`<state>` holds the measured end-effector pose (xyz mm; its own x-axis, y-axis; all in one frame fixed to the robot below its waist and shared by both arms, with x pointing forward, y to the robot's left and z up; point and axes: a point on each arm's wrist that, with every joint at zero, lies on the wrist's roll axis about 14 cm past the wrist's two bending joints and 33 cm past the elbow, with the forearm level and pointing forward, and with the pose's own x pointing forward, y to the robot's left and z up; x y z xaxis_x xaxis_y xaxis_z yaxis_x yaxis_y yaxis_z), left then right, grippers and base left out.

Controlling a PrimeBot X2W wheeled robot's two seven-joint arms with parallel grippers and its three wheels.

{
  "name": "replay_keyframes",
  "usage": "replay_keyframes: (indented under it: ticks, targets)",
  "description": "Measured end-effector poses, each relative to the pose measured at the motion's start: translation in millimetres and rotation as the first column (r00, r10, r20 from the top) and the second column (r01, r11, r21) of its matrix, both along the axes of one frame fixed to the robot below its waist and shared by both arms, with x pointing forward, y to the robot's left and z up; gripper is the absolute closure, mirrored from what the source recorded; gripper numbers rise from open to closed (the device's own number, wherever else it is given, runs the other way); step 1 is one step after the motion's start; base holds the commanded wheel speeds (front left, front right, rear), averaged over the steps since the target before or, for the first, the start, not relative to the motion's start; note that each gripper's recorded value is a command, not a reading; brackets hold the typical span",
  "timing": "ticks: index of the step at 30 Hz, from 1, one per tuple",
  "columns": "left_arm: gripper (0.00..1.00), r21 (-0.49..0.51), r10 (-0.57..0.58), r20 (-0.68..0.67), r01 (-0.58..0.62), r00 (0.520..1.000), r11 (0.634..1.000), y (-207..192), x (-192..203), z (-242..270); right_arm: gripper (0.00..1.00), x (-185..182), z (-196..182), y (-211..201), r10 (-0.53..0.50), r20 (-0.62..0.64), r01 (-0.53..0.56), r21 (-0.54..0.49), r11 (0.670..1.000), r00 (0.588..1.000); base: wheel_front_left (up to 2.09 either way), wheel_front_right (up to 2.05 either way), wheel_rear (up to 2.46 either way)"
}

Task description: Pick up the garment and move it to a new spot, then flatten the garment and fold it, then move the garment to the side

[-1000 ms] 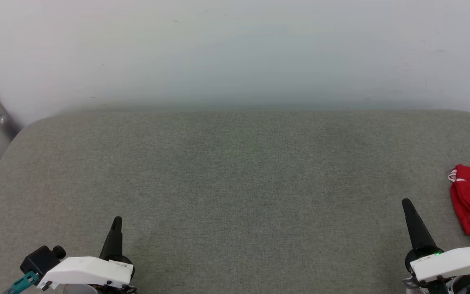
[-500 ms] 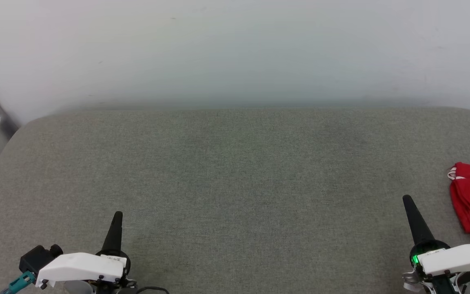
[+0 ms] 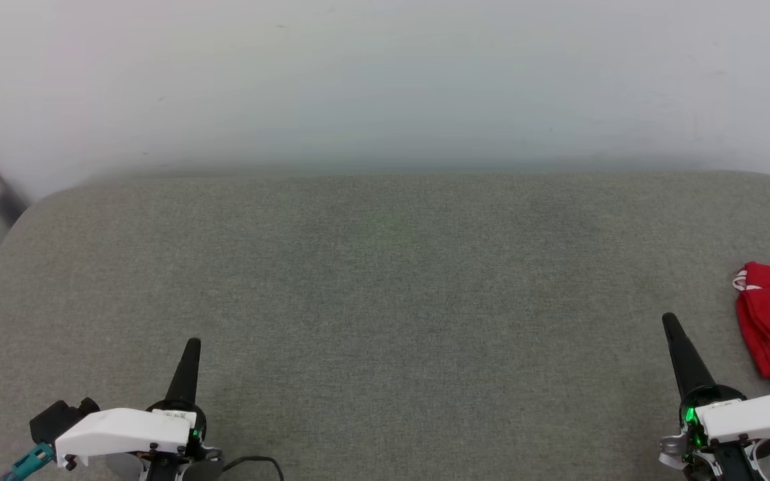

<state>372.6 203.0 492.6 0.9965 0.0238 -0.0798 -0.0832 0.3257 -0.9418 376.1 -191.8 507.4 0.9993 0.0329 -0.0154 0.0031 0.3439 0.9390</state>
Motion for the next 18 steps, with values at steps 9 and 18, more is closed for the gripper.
replay_keyframes:
  ticks: [9, 18]
  targets:
    - [1.0, -0.075, 0.0, 0.014, 0.001, 1.0, 0.997, 0.0, 3.4, 2.5, 1.0, 3.5, 0.8, -1.6, -0.007, 0.002, 0.006, 0.079, 0.997, 1.0, 0.0, 0.0, 0.0]
    - [1.0, -0.147, -0.003, 0.028, 0.007, 1.0, 0.989, -1.6, 6.4, 4.7, 1.0, 5.3, -0.8, -3.7, -0.015, -0.002, 0.015, 0.152, 0.988, 1.0, 0.0, 0.0, 0.0]
